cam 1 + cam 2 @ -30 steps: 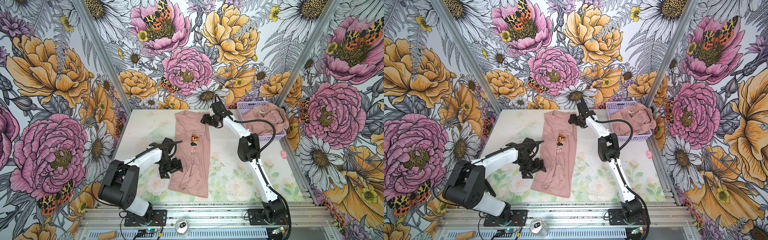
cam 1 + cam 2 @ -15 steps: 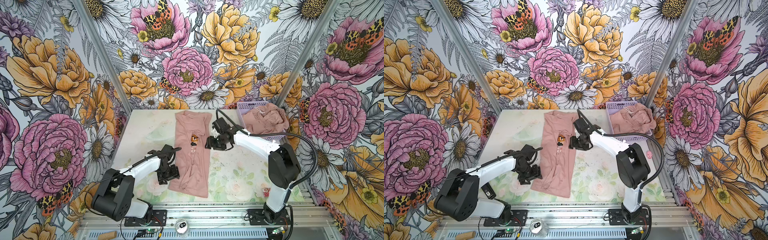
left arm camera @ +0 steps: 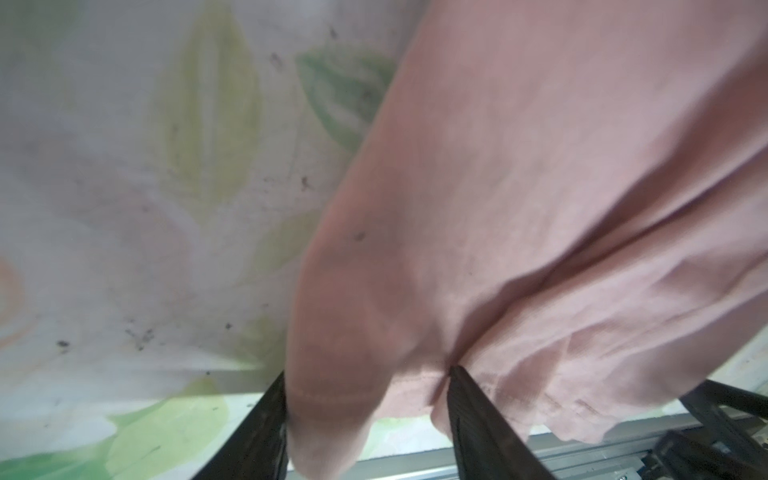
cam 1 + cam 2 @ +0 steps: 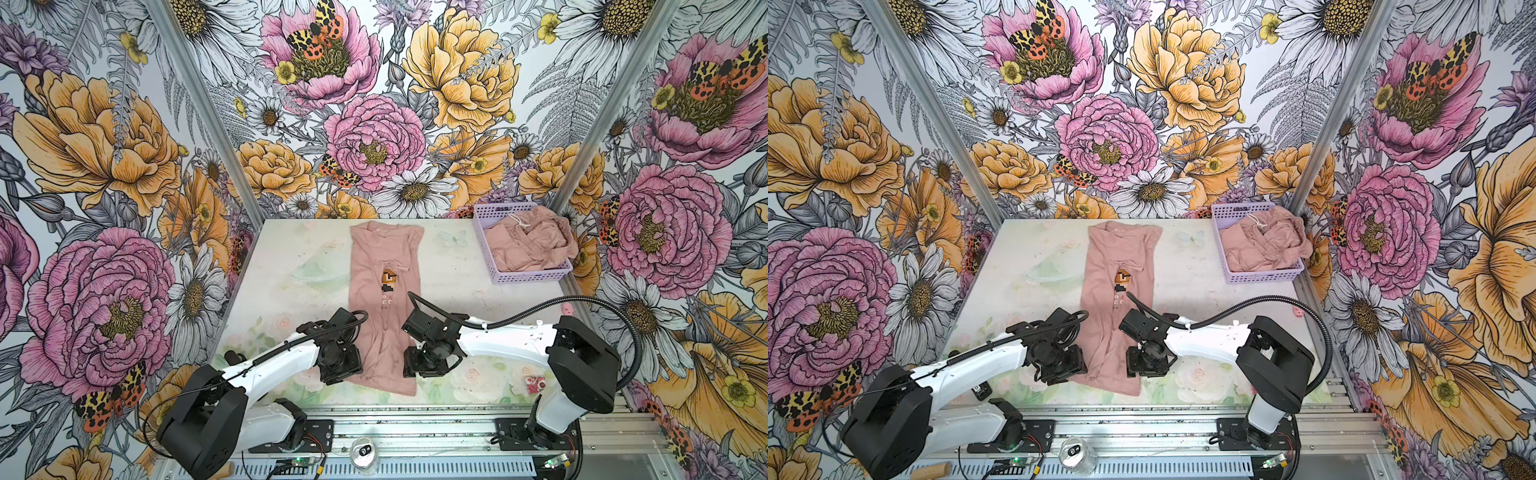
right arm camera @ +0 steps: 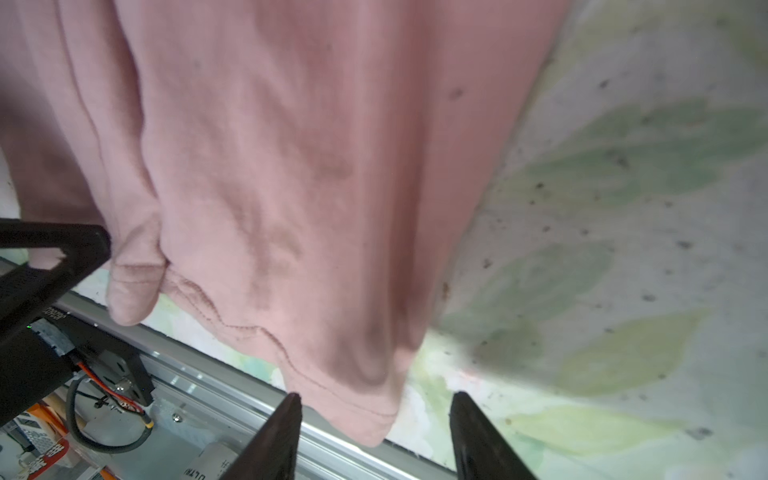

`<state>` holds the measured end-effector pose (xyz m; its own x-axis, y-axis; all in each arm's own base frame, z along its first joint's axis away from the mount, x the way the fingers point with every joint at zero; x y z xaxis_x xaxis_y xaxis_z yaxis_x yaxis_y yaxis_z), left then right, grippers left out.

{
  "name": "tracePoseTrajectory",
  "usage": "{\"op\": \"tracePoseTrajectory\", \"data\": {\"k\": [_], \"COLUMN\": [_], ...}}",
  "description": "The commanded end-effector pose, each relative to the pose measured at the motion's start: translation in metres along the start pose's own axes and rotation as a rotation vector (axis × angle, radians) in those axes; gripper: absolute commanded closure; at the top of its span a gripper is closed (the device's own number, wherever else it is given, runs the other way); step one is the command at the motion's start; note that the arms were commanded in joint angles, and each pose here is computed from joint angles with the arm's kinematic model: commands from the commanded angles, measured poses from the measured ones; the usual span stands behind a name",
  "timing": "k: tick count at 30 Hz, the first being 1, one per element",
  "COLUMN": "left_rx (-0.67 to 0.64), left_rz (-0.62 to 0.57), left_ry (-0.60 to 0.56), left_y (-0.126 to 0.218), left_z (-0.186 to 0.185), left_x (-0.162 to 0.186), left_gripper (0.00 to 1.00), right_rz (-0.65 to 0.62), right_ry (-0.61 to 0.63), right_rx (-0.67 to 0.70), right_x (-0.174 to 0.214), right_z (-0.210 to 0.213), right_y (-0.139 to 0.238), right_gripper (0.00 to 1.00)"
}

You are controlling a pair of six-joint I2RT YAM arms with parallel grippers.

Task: Fold and stack the mixed laundry pile
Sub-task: 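Grasp the shirt's near hem with both grippers and lift it slightly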

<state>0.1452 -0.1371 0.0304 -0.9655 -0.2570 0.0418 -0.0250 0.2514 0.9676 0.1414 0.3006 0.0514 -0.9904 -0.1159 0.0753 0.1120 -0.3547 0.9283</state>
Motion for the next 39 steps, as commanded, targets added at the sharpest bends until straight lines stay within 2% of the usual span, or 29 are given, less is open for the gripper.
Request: {"op": "tracePoseTrajectory", "data": {"k": [1, 7, 18, 27, 32, 36, 39], "left_rx": [-0.038, -0.041, -0.028, -0.011, -0.014, -0.014, -0.012], "left_rz": [0.04, 0.021, 0.011, 0.016, 0.001, -0.007, -0.006], "left_ry": [0.023, 0.034, 0.052, 0.071, 0.067, 0.057, 0.055], "left_y": [-0.016, -0.016, -0.016, -0.017, -0.016, -0.015, -0.015], "left_z": [0.013, 0.015, 0.019, 0.023, 0.023, 0.021, 0.021], "left_x": [0.017, 0.021, 0.028, 0.039, 0.036, 0.033, 0.034], "left_gripper": [0.45, 0.49, 0.59, 0.69, 0.71, 0.74, 0.78], "right_rz": [-0.032, -0.025, 0.013, 0.028, 0.03, 0.024, 0.02], "right_ry": [-0.036, -0.084, -0.042, -0.014, 0.006, 0.031, 0.029], "right_rx": [-0.011, 0.044, 0.041, 0.023, 0.011, -0.008, -0.009], "right_x": [-0.004, 0.013, 0.023, 0.022, 0.018, 0.013, 0.009], "right_z": [0.008, -0.012, -0.007, 0.0, 0.005, 0.011, 0.011], "right_y": [-0.005, -0.008, -0.017, -0.02, -0.021, -0.021, -0.021], "right_gripper": [0.41, 0.51, 0.52, 0.61, 0.66, 0.74, 0.94]}}
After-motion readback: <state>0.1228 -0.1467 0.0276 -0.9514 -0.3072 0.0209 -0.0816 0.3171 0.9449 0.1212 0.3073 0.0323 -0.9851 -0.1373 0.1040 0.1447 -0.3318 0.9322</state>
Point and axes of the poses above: each gripper's point midway between its finger pads, its own y axis back along the fingers, its own z axis along the line the jaws close on, x = y × z, the point moved 1 cm from there along y, back along the fingers, and after that the axes turned 1 degree about -y, right-handed, at the moved point
